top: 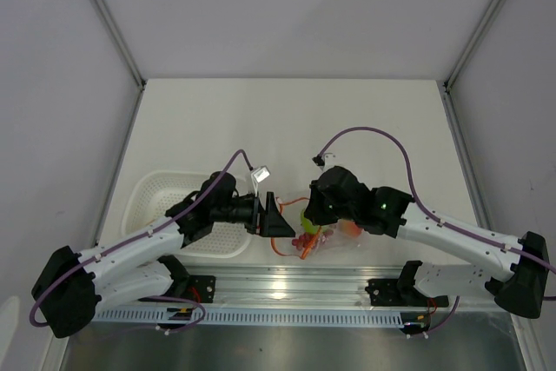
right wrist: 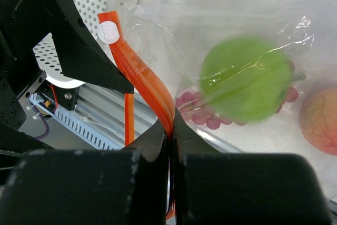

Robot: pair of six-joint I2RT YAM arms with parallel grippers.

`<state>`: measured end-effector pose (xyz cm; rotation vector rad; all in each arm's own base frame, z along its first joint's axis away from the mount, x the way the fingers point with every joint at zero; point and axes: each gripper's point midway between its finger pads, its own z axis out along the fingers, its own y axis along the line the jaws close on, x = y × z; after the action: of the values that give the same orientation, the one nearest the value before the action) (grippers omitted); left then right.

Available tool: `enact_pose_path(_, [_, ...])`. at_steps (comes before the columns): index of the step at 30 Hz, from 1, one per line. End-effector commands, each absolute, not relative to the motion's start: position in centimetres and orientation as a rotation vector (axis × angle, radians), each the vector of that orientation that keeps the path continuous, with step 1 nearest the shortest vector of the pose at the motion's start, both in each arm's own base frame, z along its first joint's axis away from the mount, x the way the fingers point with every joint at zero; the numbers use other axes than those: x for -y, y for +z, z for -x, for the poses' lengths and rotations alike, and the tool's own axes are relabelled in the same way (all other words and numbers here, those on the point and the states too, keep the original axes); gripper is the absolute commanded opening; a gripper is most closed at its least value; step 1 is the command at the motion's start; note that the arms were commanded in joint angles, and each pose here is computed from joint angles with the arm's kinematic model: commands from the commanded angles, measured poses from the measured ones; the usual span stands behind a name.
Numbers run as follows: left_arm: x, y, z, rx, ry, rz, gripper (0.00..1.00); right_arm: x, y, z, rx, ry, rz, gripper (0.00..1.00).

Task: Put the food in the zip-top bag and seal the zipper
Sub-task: Place the fake fruit in the zipper food storage bag, then pick up the fake fruit from the bin.

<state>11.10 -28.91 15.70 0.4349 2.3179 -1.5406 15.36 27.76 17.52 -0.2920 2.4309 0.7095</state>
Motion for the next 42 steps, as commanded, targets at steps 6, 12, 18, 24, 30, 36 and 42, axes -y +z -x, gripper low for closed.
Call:
enact_pose_path(6, [29.4,18.2,-11.6,-2.219,-1.546,-0.483,1.0,-27.6,18.5,-15.6,-2.395,0.735,0.269,0.0])
enact_pose_path(12, [27.5,18.9,-12.7,-2.21,-1.365,-0.436,0.99,-27.4,18.4,-15.6,-2.397,0.727,0.267,0.0])
enact_pose_path(18, [22.0,19.0,-16.3,-2.299,-0.935,-0.154,1.0,-27.2,18.2,-15.5,-2.399,0.728,0.266,0.0])
enact_pose_path(24, [13.8,16.7,-18.9,-2.435,-0.501,0.256,0.99,-27.2,18.1,-15.6,-2.401,0.726,0.266,0.0])
enact_pose_path(30, [7.2,13.9,-18.5,-2.525,-0.154,0.665,0.99,-27.0,17.8,-15.5,-2.403,0.718,0.267,0.0])
enact_pose_path(36, [3.2,13.8,-17.3,-2.394,0.022,0.969,1.0,-27.0,17.8,-15.4,-2.405,0.72,0.27,0.0])
enact_pose_path(42, [0.2,14.7,-16.3,-2.215,0.058,1.141,0.99,-26.8,17.8,-15.4,-2.404,0.718,0.271,0.0])
